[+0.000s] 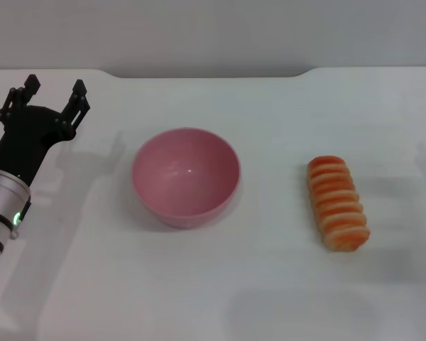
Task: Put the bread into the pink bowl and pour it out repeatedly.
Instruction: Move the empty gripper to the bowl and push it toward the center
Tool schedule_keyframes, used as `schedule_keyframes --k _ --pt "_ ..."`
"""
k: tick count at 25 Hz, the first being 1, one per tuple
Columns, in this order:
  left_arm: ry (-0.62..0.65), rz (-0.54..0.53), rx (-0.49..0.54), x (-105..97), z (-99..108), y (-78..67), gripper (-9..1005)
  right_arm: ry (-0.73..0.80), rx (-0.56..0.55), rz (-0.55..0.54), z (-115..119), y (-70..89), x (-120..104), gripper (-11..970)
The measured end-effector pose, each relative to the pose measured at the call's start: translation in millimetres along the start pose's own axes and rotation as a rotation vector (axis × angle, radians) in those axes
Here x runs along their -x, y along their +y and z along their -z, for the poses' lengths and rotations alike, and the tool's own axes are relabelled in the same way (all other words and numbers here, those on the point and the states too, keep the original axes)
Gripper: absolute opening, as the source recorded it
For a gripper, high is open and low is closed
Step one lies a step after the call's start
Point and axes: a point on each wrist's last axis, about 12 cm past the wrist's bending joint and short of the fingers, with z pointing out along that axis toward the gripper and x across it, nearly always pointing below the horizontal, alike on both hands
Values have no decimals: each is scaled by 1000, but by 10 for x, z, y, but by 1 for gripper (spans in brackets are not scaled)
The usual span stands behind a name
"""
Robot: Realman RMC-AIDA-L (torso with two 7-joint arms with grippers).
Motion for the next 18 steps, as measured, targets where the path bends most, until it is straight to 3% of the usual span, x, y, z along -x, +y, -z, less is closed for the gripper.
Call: schedule_keyframes --k 4,8,13,18 --pt "8 13 -18 111 -15 -66 760 -1 1 -25 -2 -6 5 789" --pt "83 -43 -48 348 -153 -160 756 -4 5 -27 -18 -5 15 790" --pt "322 -124 -54 749 -349 -290 751 -17 14 -28 -48 14 40 790" --pt "517 -155 -40 1047 -391 -403 747 -19 30 -28 -66 45 45 790"
